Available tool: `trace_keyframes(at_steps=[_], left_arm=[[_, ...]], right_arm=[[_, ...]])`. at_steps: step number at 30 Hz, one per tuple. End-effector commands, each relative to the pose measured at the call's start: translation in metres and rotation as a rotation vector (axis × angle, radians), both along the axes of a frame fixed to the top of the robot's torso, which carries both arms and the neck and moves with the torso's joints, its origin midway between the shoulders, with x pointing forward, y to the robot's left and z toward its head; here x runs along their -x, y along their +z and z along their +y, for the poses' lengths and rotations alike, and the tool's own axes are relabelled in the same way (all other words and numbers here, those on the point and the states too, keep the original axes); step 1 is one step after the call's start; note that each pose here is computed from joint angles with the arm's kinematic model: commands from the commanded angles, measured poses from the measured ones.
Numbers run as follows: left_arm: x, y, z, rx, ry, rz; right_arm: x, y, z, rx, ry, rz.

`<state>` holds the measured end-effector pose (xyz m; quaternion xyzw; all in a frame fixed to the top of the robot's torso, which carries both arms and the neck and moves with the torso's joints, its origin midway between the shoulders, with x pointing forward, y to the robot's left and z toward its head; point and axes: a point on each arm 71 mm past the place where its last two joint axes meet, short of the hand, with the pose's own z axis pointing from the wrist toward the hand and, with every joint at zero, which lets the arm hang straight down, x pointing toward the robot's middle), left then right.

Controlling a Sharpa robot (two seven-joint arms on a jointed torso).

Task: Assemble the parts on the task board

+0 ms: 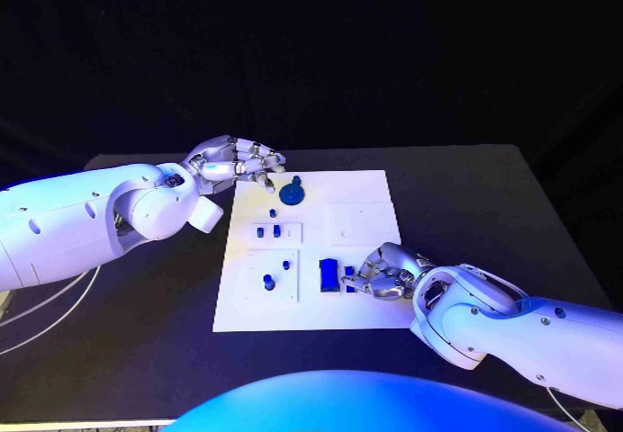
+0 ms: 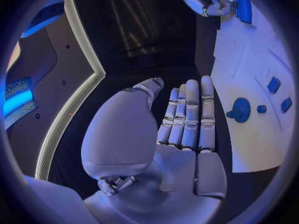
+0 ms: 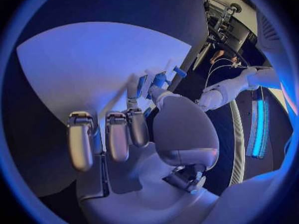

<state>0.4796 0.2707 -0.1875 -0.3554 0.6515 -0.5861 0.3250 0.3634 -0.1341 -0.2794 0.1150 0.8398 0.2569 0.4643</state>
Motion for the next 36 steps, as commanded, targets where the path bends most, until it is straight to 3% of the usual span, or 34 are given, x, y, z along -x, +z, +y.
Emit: trace_keyframes(at_steps=[1, 14, 22, 36], left_arm=[[0.0005, 0.0004, -0.002, 0.011, -0.019, 0.003], [0.0003, 0.0002, -0.002, 0.009, -0.017, 0.004], [0.0001, 0.0001, -0.002, 0.009, -0.016, 0.004], [-0.0001, 0.0000, -0.002, 0.009, -0.017, 0.004]], right_arm=[[0.001, 0.003, 0.003, -0.016, 0.027, -0.038], [0.001, 0.004, -0.002, -0.004, 0.032, -0.049], [0.000, 0.000, -0.004, 0.026, 0.071, -0.027], [-0.008, -0.006, -0.005, 0.073, 0.057, -0.050]])
